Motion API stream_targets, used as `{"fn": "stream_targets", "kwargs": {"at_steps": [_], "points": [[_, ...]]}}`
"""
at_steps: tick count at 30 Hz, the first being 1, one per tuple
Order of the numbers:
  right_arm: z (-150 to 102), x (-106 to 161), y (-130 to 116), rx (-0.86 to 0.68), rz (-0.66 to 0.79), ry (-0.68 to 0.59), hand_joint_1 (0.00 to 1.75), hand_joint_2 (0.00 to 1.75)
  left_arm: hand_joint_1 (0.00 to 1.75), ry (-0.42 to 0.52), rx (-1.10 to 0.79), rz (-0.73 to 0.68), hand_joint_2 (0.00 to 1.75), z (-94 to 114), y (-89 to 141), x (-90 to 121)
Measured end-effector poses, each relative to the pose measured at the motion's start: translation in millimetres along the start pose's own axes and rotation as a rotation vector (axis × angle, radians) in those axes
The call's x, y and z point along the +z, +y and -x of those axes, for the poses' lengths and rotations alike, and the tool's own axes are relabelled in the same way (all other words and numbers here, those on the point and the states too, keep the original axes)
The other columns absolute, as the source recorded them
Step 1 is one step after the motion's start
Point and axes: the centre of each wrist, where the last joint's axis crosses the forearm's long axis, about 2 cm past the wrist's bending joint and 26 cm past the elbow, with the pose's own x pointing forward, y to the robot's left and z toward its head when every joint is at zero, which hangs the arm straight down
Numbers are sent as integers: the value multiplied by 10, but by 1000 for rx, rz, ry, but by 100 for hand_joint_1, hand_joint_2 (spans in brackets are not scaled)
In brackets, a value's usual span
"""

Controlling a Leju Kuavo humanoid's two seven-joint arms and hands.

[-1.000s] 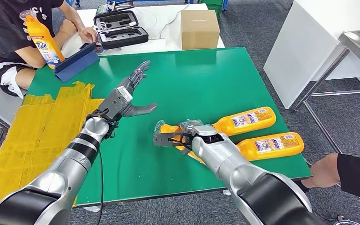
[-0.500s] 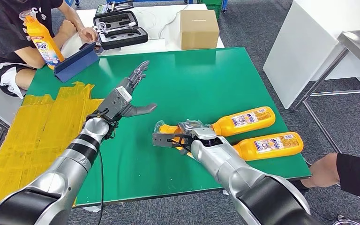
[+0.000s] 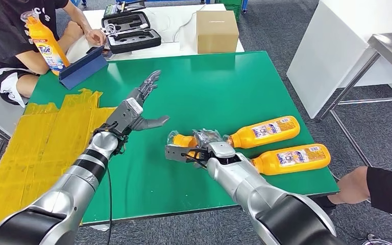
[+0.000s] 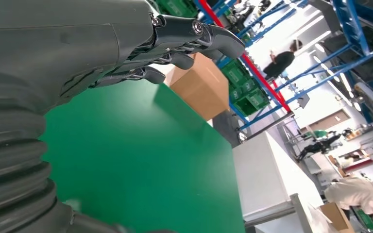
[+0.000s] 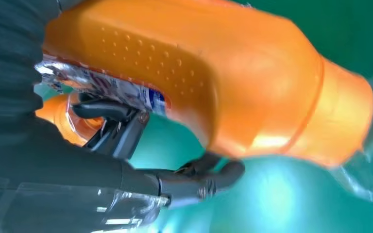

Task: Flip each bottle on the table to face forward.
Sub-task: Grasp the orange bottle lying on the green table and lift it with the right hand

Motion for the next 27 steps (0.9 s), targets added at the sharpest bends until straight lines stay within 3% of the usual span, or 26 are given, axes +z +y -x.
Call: {"fn": "stream_targets", "kwargs": {"at_steps": [16, 27], "points": [[-153, 53, 26, -122, 337, -125, 0, 175, 0, 51, -7, -31, 175, 127, 6, 211], [-288, 104, 51, -161, 490, -223, 0, 175, 0, 74, -9, -52, 175, 185, 12, 297]]}}
